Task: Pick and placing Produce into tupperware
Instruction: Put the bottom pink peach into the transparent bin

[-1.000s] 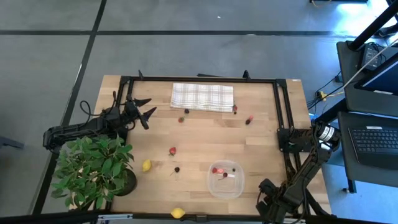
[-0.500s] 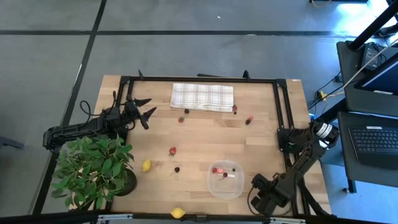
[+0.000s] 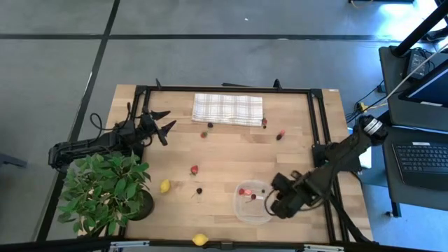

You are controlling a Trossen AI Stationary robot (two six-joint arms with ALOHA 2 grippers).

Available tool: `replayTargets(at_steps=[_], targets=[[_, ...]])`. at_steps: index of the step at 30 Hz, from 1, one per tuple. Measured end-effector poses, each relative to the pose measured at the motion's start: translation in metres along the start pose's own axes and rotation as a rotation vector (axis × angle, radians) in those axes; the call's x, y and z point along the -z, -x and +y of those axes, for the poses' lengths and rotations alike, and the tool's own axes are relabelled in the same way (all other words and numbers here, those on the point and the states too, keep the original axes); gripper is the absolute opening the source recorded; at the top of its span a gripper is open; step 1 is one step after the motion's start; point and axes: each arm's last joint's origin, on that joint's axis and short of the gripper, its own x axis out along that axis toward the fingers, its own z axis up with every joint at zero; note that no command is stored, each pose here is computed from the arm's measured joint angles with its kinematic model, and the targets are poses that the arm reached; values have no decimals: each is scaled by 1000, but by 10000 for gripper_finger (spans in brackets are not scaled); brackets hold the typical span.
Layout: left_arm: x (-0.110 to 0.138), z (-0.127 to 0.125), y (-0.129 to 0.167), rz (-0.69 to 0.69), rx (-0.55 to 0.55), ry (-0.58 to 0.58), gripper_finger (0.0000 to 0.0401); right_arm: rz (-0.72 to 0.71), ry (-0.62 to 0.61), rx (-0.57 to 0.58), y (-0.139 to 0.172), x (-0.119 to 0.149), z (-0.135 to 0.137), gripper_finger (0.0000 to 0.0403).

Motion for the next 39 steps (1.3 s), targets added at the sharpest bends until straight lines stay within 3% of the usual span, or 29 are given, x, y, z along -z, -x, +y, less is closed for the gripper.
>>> replayTargets(at_steps=[4,7,13,19,30,39], targets=[[0,0,0,0,0,0,237,-154,175,-148,0,-27,12,73],[0,0,0,0,0,0,237,-219,274,-197,-5,-43,19,73],[0,0,0,0,0,-1,237,-227,380,-181,-28,-62,21,73],[0,0,0,0,-1,-1,237,-238,527,-337,-44,-67,40,73],[0,0,0,1,0,-1,237,-167,524,-278,-80,-62,42,74],[0,0,0,1,0,-1,237,-156,524,-279,-84,-61,43,74]])
